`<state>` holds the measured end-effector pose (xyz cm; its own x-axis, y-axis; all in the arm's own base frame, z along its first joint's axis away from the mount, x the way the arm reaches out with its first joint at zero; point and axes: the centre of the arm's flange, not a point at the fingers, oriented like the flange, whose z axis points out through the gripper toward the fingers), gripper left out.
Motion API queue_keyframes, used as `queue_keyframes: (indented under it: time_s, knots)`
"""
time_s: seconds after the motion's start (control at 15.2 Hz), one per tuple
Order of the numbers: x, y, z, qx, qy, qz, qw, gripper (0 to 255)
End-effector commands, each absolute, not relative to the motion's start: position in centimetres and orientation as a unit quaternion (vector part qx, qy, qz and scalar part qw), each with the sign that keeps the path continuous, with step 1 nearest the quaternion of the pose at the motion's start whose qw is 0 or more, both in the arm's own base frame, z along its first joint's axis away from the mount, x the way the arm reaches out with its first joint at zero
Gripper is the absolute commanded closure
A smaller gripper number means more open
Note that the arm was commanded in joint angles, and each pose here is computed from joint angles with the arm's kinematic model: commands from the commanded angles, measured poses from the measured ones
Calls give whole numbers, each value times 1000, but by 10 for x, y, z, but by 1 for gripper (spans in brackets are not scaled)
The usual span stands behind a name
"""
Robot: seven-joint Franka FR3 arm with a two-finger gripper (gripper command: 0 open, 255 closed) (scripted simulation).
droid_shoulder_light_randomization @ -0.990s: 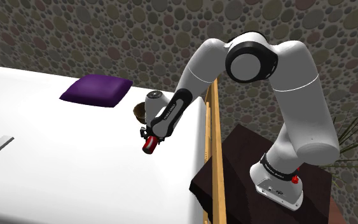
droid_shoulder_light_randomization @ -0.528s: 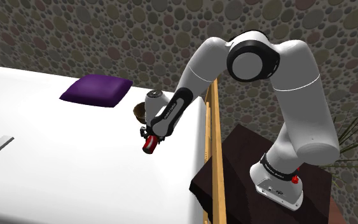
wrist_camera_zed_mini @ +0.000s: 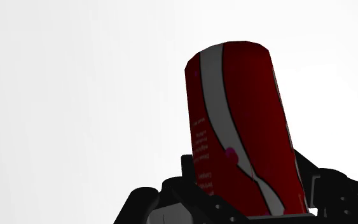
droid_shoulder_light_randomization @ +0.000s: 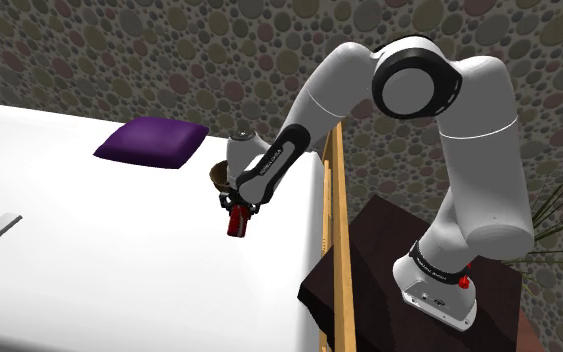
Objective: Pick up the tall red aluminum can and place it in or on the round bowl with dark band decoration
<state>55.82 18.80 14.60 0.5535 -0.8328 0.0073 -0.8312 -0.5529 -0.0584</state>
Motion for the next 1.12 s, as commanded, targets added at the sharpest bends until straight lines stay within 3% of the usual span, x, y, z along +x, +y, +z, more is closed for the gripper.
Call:
queue_keyframes:
  time_s: [0.0,1.06]
  knots:
    - [557,189,159,-881,472,-17,24,255]
    - [557,189,244,-881,472,-17,24,255]
